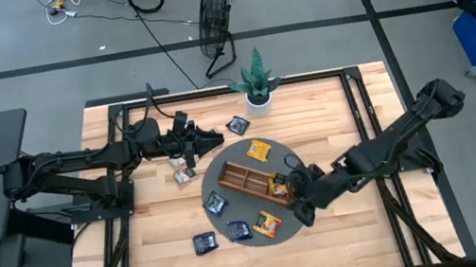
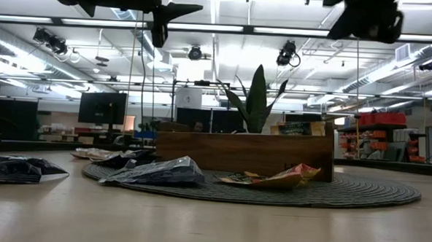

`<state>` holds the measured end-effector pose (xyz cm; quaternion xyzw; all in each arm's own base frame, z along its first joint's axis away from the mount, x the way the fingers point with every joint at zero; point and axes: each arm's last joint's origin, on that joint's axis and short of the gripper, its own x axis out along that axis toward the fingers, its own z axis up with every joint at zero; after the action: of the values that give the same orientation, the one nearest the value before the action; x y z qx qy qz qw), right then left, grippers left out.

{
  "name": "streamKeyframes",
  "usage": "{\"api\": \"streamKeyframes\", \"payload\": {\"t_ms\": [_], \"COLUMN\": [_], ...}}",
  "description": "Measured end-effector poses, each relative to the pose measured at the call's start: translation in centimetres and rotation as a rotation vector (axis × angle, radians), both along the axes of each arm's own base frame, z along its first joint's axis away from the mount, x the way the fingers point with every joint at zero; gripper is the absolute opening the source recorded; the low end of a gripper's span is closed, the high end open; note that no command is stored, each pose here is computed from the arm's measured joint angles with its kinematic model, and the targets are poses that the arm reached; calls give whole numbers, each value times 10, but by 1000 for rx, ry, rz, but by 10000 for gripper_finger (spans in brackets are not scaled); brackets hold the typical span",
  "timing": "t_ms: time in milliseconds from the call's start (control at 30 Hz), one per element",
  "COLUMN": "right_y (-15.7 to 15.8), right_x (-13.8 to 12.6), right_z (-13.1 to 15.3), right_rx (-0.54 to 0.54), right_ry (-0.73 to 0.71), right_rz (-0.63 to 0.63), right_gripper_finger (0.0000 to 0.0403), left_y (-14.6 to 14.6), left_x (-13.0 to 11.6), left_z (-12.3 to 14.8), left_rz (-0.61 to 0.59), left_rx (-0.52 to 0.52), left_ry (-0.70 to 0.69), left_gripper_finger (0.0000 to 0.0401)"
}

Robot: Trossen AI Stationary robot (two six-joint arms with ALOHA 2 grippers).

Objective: Pick & Place Tea
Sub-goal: Put the yellow tea bag into the right section of the wooden organizer

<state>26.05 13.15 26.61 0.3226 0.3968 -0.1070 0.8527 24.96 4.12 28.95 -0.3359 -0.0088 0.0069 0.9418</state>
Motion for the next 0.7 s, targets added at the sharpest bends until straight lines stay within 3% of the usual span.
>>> {"api": "streamKeyframes", "payload": {"t_ms": [200,367,567,700], "right_y": [26,39,60,72], "right_x": [2,15,35,35], "right_z": [-11,-32,-82,-113], "right_rx": [125,281,460,519], "right_ry": [-24,-53,-10,25], "right_rz": [-82,-261,-517,-683], "right_gripper_finger": [185,185,185,185], "left_y": [0,-3,-8,-9], "left_x": [0,0,0,0], "left_z": [0,-1,-1,-1], "left_rz": [-4,-70,-169,-216], "left_rx": [-5,8,52,71], "left_ry": [1,3,6,3], "left_gripper_finger": [122,122,122,122]}}
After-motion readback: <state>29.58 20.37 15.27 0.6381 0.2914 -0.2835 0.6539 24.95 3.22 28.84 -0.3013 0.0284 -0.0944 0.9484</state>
